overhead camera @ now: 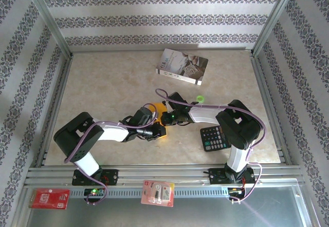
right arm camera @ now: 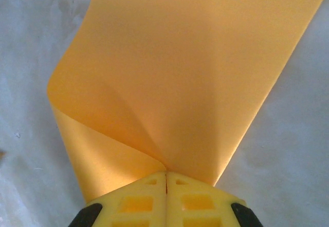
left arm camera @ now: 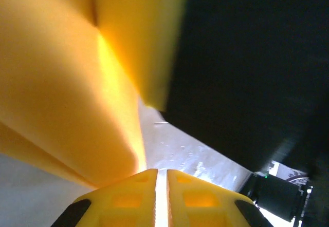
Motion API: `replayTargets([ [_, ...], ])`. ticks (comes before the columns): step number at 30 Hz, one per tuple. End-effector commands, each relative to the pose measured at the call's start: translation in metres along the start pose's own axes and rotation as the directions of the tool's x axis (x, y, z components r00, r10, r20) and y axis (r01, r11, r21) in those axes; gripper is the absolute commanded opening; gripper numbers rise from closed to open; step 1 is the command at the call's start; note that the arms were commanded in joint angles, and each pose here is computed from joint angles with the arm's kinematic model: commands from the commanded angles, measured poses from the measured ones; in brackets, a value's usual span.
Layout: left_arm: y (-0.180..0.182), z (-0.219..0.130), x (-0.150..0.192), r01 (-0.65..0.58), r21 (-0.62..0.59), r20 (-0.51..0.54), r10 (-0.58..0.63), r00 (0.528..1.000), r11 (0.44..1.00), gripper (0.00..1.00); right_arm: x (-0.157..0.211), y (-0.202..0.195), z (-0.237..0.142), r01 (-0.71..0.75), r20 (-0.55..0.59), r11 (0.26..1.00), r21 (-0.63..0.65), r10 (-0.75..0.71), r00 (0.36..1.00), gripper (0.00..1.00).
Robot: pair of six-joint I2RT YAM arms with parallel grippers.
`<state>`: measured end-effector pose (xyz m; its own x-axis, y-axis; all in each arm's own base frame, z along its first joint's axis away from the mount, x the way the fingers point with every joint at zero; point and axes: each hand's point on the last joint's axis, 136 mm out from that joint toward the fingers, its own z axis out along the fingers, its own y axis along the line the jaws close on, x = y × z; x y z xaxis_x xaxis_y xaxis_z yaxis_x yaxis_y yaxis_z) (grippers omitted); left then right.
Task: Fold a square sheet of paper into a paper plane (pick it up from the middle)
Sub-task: Third fold the triangle at the center of the table.
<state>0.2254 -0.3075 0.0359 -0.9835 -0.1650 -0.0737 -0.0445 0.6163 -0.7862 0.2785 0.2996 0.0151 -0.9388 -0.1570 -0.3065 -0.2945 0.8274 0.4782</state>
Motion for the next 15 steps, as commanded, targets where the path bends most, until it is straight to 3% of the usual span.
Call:
replayTargets([
  [1,0.000,-0.012,-0.006,-0.002,-0.009,0.038,0.003,0.999,1.000,0.11,0.026,-0.037,0.009,-0.039,-0.076,0.992,0.119,0.048,0.996,0.00],
  [15,0.032,0.001,-0.014,0.012,-0.091,0.029,-0.009,1.000,0.996,0.09,0.028,-0.037,0.011,-0.040,-0.084,0.992,0.117,0.050,0.995,0.00],
])
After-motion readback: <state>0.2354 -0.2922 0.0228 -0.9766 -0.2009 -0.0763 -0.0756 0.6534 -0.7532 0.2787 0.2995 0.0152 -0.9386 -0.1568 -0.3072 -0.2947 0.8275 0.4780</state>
